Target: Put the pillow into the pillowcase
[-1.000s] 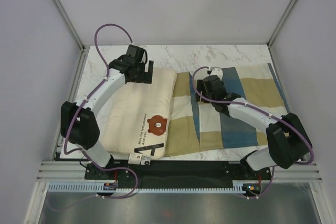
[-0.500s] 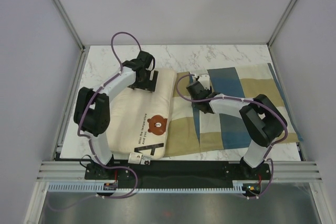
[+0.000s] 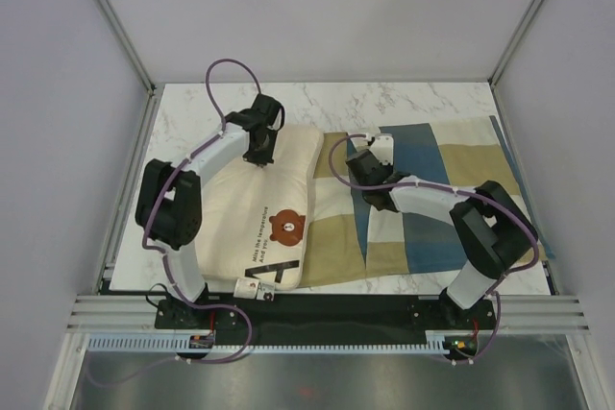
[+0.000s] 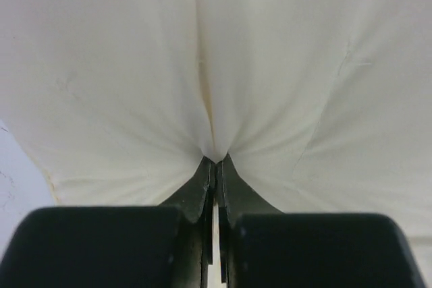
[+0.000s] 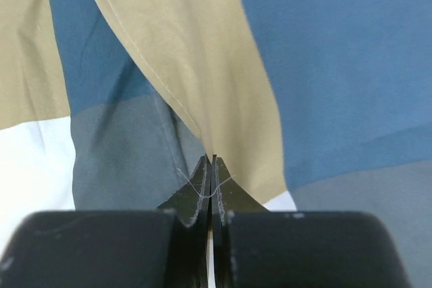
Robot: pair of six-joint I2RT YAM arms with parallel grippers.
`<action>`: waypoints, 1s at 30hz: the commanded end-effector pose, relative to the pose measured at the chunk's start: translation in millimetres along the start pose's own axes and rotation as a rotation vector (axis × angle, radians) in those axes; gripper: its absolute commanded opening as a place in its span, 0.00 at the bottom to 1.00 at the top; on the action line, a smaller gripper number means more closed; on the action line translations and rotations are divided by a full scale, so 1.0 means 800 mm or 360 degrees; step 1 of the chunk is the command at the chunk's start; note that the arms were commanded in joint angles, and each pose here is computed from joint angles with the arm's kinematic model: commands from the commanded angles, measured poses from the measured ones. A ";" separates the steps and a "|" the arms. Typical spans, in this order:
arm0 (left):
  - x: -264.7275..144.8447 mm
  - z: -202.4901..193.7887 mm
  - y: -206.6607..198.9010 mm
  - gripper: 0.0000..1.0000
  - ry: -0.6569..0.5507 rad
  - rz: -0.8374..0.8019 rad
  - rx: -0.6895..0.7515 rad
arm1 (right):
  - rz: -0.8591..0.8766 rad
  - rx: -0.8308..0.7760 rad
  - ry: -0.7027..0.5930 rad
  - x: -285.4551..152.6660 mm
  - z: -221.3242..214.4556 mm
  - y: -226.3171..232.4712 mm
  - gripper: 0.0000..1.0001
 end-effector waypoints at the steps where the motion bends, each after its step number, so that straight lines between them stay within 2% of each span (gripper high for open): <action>1: -0.018 0.014 0.000 0.02 -0.0218 0.0039 0.0109 | 0.0005 0.0212 -0.0170 -0.015 0.032 -0.013 0.00; 4: -0.042 0.019 0.004 0.02 -0.0321 0.0153 0.0258 | 0.0046 0.0293 -0.0112 -0.008 0.029 -0.023 0.00; 5: -0.049 0.022 0.007 0.02 -0.0337 0.0167 0.0414 | 0.0052 0.0325 -0.0109 -0.004 0.030 -0.028 0.00; 8: -0.085 0.032 0.010 0.02 -0.0443 0.0250 0.0627 | 0.0108 0.0351 -0.0101 -0.006 0.030 -0.026 0.00; 10: -0.116 0.039 0.017 0.07 -0.0531 0.0326 0.0653 | 0.0128 0.0373 -0.0127 -0.009 0.034 -0.026 0.00; 12: -0.145 0.049 0.030 0.05 -0.0607 0.0421 0.0680 | 0.0130 0.0384 -0.0140 -0.011 0.034 -0.028 0.00; 13: -0.173 0.053 0.037 0.02 -0.0699 0.0427 0.0669 | 0.0133 0.0395 -0.0153 -0.013 0.037 -0.030 0.00; 17: -0.244 0.057 0.043 0.02 -0.0965 0.0300 0.0966 | 0.0142 0.0413 -0.0163 -0.016 0.035 -0.033 0.00; 18: -0.254 0.057 0.042 0.02 -0.1007 0.0274 0.0978 | 0.0145 0.0414 -0.0164 -0.016 0.035 -0.033 0.00; 19: -0.260 0.055 0.042 0.13 -0.1017 0.0263 0.0963 | 0.0152 0.0413 -0.0164 -0.016 0.036 -0.032 0.00; 21: -0.261 0.049 0.041 0.48 -0.1000 0.0226 0.0836 | 0.0165 0.0415 -0.0155 -0.016 0.036 -0.031 0.00; 22: -0.254 0.043 0.041 0.80 -0.0961 0.0225 0.0788 | 0.0172 0.0417 -0.0157 -0.017 0.037 -0.031 0.00; 23: -0.244 0.035 0.043 0.99 -0.0907 0.0240 0.0673 | 0.0171 0.0410 -0.0150 -0.016 0.035 -0.031 0.00; 25: -0.214 0.016 0.042 1.00 -0.0783 0.0229 0.0588 | 0.0173 0.0405 -0.0150 -0.016 0.034 -0.031 0.00; 26: -0.196 0.000 0.039 1.00 -0.0720 0.0211 0.0465 | 0.0174 0.0406 -0.0147 -0.016 0.034 -0.031 0.00; 30: -0.155 -0.032 0.040 1.00 -0.0579 0.0130 0.0203 | 0.0180 0.0399 -0.0132 -0.015 0.030 -0.030 0.00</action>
Point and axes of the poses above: each gripper's point midway between its finger pads, its own x axis out along the fingers, its own y axis along the line the jaws close on, z = x × y, the point moved 5 cm from there along -x, back along the fingers, and after that the axes turned 1 degree about x, right-handed, at the moved point
